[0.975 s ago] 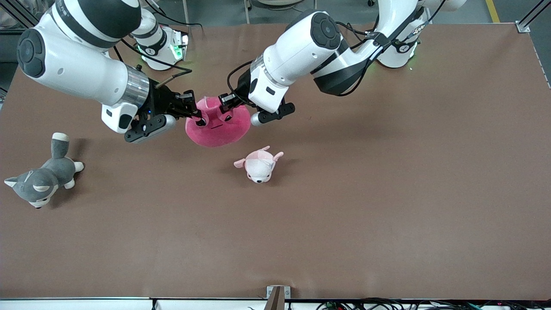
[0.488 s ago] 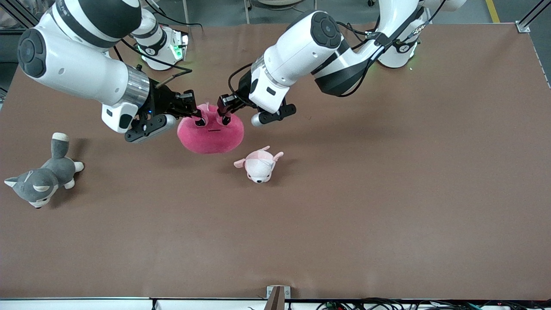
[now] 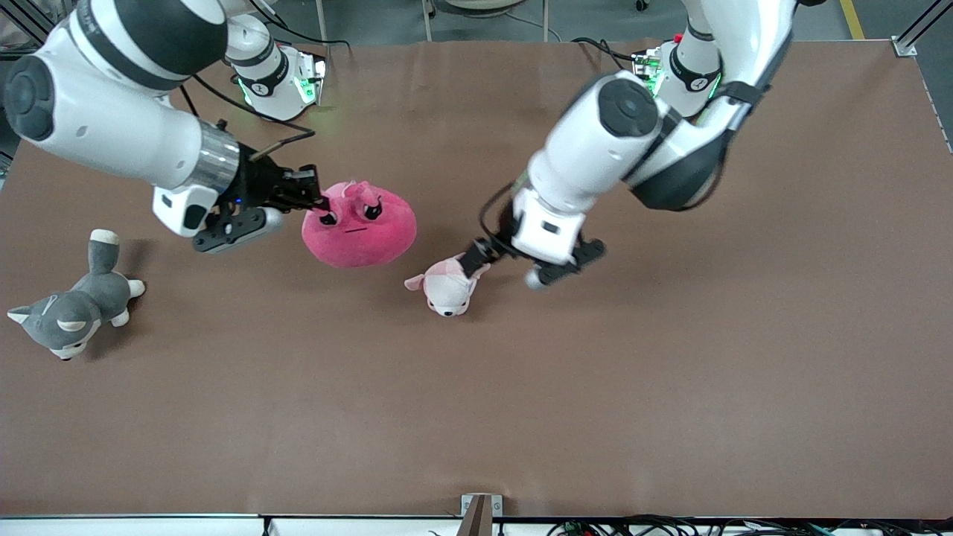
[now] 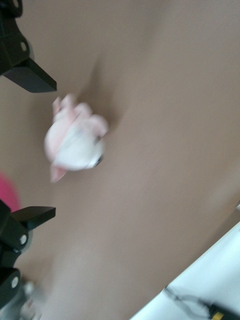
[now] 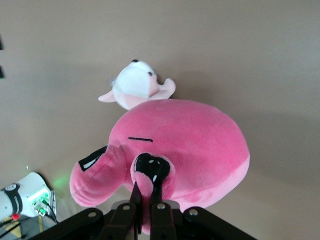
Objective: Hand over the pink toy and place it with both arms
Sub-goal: 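Open the left gripper and withdraw it while the right gripper pulls plush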
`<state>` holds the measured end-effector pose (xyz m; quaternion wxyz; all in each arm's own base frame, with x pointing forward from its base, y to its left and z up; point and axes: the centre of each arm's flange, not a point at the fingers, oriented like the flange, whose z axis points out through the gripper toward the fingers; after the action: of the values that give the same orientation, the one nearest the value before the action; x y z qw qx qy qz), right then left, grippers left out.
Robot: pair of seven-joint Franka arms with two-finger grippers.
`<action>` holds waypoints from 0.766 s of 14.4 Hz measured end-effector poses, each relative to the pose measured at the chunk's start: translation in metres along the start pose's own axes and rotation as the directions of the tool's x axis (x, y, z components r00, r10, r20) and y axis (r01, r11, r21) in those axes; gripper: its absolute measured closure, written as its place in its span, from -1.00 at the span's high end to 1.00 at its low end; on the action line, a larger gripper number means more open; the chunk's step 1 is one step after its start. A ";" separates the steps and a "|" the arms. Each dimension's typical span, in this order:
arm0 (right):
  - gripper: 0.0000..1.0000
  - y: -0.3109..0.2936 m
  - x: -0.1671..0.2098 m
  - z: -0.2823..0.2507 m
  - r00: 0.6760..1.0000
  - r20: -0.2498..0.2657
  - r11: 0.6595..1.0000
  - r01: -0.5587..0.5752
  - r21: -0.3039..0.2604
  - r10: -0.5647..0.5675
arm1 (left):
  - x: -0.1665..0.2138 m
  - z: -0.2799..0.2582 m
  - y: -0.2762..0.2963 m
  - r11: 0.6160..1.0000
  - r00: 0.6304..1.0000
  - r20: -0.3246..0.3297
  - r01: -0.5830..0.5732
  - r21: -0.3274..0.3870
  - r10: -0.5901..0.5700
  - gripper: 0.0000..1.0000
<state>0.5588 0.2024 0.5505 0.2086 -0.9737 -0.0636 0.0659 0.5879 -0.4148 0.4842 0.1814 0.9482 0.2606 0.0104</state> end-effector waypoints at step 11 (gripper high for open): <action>-0.82 0.177 0.034 -0.012 0.962 0.002 0.961 -0.273 0.038 0.273 | 0.144 -0.106 -0.126 0.868 0.941 -0.063 -0.279 0.410 0.333 1.00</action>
<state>0.6114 0.0422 0.4844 0.2160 -0.9692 0.0727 0.0934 0.6385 -0.2063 0.5280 -0.0354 0.9915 0.1149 0.0488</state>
